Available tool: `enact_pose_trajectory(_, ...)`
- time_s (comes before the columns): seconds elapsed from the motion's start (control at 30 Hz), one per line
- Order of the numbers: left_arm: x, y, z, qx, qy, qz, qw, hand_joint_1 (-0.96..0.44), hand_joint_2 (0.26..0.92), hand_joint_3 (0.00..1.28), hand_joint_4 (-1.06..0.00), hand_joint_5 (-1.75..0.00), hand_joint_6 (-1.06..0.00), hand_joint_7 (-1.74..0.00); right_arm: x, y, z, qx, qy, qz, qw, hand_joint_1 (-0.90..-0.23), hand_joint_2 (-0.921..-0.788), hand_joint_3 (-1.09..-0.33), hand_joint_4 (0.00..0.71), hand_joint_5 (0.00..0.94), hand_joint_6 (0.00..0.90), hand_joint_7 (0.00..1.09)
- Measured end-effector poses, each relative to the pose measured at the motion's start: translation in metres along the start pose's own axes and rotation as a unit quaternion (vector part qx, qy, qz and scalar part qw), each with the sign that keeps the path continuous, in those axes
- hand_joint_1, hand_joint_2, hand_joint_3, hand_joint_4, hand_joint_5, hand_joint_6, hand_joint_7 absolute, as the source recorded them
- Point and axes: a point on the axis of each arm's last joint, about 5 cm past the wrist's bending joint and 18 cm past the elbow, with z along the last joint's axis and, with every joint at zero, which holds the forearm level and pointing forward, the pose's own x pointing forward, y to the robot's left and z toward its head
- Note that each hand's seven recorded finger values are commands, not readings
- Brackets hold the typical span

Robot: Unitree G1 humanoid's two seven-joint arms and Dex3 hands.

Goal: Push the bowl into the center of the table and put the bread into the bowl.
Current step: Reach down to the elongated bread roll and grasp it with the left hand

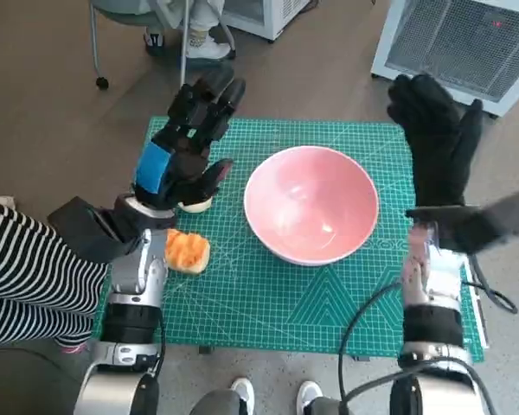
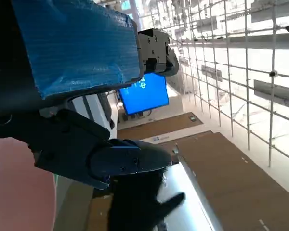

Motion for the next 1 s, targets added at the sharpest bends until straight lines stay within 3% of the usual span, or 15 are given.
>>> enact_pose_trajectory(0.17,0.004,-0.005,0.002,-0.007,-0.002,-0.011,1.000,-0.61,0.921,0.41,-0.15,-0.03,0.00,-0.53,-0.0049,0.007,0.013,-0.008,-0.028,0.029,0.9992,-0.710,-0.921,-0.708,0.194,0.021,0.210,0.25)
enact_pose_trajectory(0.53,0.010,-0.008,0.008,-0.026,-0.007,-0.031,0.999,-0.60,0.921,0.36,-0.13,-0.02,0.00,-0.52,-0.0084,0.014,0.032,-0.016,-0.054,0.075,0.9956,-0.728,-0.921,-0.657,0.184,0.007,0.189,0.26)
enact_pose_trajectory(1.0,0.019,-0.008,0.019,-0.020,-0.041,-0.052,0.998,-0.60,0.921,0.33,-0.13,-0.03,0.00,-0.56,-0.0066,0.019,0.036,-0.023,-0.057,0.097,0.9933,-0.727,-0.921,-0.660,0.192,0.008,0.205,0.30)
